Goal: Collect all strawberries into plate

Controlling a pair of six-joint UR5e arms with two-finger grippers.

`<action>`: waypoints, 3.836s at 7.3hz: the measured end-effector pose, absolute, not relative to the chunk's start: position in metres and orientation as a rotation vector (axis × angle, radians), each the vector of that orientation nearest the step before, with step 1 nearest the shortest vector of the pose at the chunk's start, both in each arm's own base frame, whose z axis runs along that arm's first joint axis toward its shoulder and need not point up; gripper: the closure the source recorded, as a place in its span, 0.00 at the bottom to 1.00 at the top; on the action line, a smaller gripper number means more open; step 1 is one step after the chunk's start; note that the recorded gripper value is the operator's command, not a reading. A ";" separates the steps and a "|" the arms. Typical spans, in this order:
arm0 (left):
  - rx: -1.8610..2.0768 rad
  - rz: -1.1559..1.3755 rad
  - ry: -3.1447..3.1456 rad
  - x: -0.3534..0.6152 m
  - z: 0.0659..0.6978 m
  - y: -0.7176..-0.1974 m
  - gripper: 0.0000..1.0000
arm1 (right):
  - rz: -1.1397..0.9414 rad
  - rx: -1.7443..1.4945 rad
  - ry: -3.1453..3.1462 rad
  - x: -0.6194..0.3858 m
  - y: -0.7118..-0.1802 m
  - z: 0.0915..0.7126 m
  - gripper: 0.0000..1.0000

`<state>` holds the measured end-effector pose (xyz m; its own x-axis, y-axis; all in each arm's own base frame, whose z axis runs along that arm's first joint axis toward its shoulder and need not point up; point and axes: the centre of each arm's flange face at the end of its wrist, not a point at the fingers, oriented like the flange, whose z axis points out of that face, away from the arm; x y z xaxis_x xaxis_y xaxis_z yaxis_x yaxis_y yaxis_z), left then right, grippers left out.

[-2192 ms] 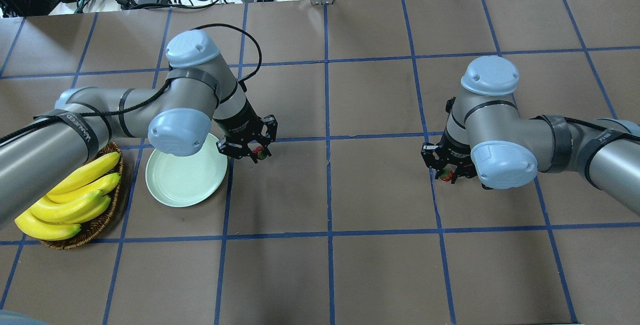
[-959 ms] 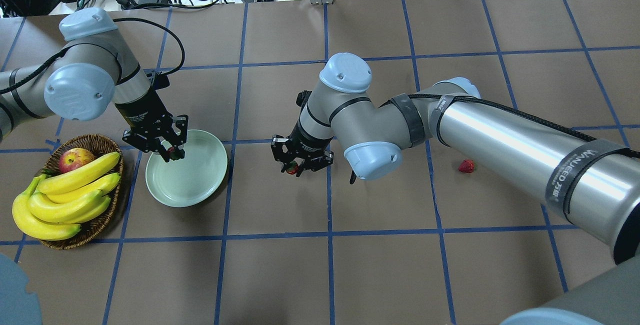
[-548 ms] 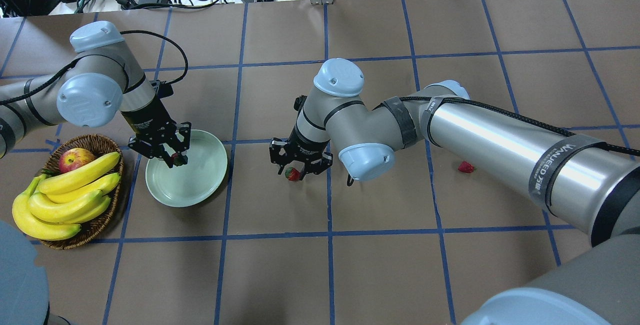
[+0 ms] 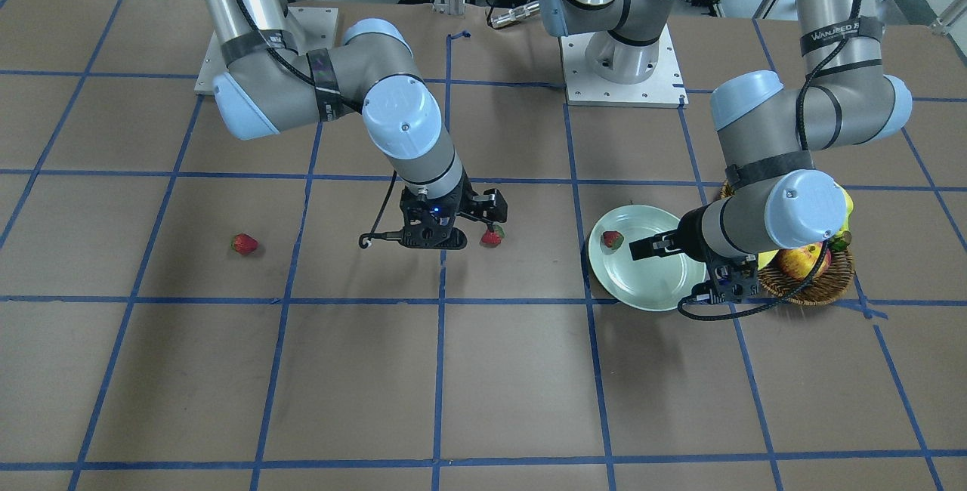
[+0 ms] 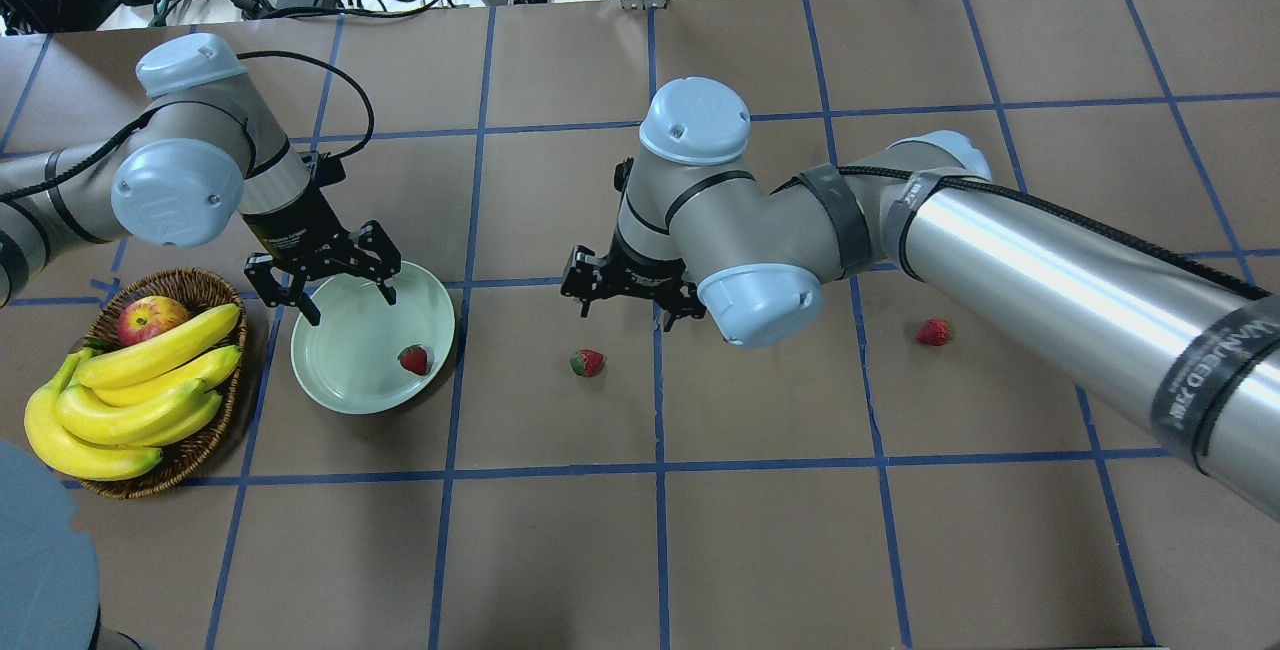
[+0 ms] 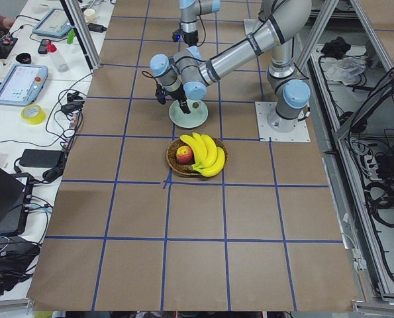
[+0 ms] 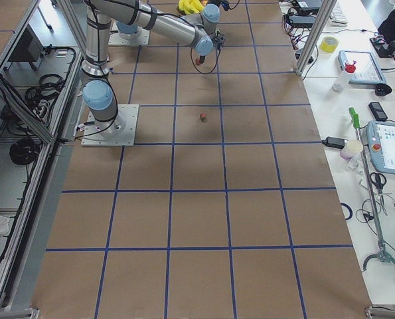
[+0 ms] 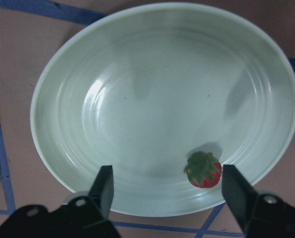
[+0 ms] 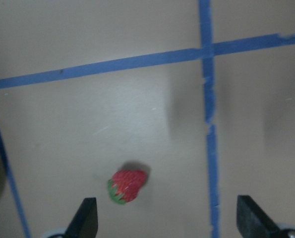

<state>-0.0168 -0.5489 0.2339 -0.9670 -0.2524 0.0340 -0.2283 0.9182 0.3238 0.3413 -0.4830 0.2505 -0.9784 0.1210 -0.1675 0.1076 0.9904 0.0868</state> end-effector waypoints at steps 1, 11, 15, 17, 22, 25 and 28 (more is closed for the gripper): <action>0.405 -0.448 -2.986 -0.026 0.248 -0.555 0.00 | 0.080 0.190 3.046 0.302 -0.495 0.259 0.00; -0.396 -0.291 -2.841 -0.249 0.224 -0.505 0.00 | 0.174 0.102 3.115 0.030 -0.470 0.177 0.37; -0.502 -0.285 -2.877 -0.245 0.184 -0.492 0.03 | 0.191 0.084 3.107 0.031 -0.469 0.174 1.00; -0.525 -0.289 -2.874 -0.258 0.182 -0.484 0.23 | 0.172 0.080 3.112 0.038 -0.471 0.180 1.00; -0.536 -0.331 -2.872 -0.261 0.172 -0.472 1.00 | 0.160 0.214 3.038 0.156 -0.506 0.246 1.00; -0.540 -0.267 -2.883 -0.260 0.196 -0.482 1.00 | 0.179 0.326 2.959 0.175 -0.507 0.252 1.00; -0.368 -0.228 -2.909 -0.197 0.266 -0.537 1.00 | 0.188 0.344 2.952 0.176 -0.506 0.250 1.00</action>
